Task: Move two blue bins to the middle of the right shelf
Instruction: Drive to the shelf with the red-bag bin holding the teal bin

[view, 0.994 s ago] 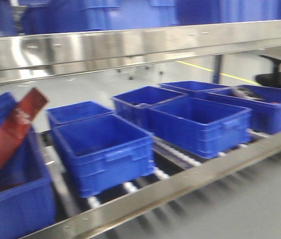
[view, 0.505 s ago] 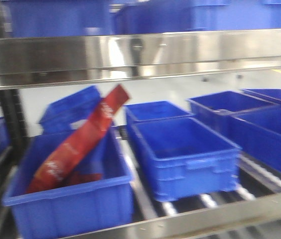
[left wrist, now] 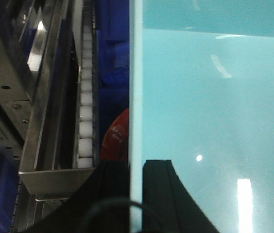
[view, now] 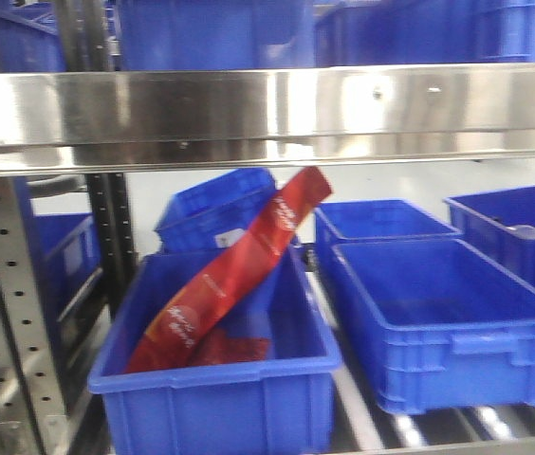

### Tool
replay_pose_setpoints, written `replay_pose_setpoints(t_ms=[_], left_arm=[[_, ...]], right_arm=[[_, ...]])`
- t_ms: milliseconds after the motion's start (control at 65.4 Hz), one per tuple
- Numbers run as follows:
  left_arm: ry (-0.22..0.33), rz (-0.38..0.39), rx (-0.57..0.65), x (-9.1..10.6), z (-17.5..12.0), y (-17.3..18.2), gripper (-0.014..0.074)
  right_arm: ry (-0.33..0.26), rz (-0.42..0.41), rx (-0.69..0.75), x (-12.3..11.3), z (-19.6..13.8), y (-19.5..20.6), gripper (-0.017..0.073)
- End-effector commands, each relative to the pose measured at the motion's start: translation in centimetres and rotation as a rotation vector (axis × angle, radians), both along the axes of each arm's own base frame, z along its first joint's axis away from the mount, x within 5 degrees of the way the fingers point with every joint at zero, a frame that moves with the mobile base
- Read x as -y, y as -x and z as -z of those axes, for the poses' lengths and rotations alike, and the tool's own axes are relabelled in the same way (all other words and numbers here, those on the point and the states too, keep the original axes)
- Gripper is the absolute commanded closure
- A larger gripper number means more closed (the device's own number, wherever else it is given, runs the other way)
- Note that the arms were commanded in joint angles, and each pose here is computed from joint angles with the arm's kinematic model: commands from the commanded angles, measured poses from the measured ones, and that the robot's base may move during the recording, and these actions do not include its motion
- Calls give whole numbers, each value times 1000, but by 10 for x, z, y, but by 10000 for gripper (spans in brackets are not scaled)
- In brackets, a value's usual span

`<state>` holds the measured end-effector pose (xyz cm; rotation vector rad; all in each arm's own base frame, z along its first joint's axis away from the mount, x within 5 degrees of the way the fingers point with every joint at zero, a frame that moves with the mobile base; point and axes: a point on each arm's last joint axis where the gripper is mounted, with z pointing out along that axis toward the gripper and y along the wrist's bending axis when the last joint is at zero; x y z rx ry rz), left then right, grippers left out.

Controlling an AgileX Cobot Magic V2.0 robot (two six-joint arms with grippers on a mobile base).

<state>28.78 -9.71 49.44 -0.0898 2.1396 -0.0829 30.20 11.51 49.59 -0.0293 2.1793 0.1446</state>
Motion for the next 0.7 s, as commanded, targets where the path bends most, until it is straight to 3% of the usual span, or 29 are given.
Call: replay_pose_setpoints(t_ms=[0, 688], left_arm=[[108, 86, 199, 10, -24, 2, 705], [108, 86, 199, 10, -24, 2, 705]], right_arm=[[-86, -65, 92, -8, -15, 6, 715], [-86, -65, 92, -8, -15, 6, 715]])
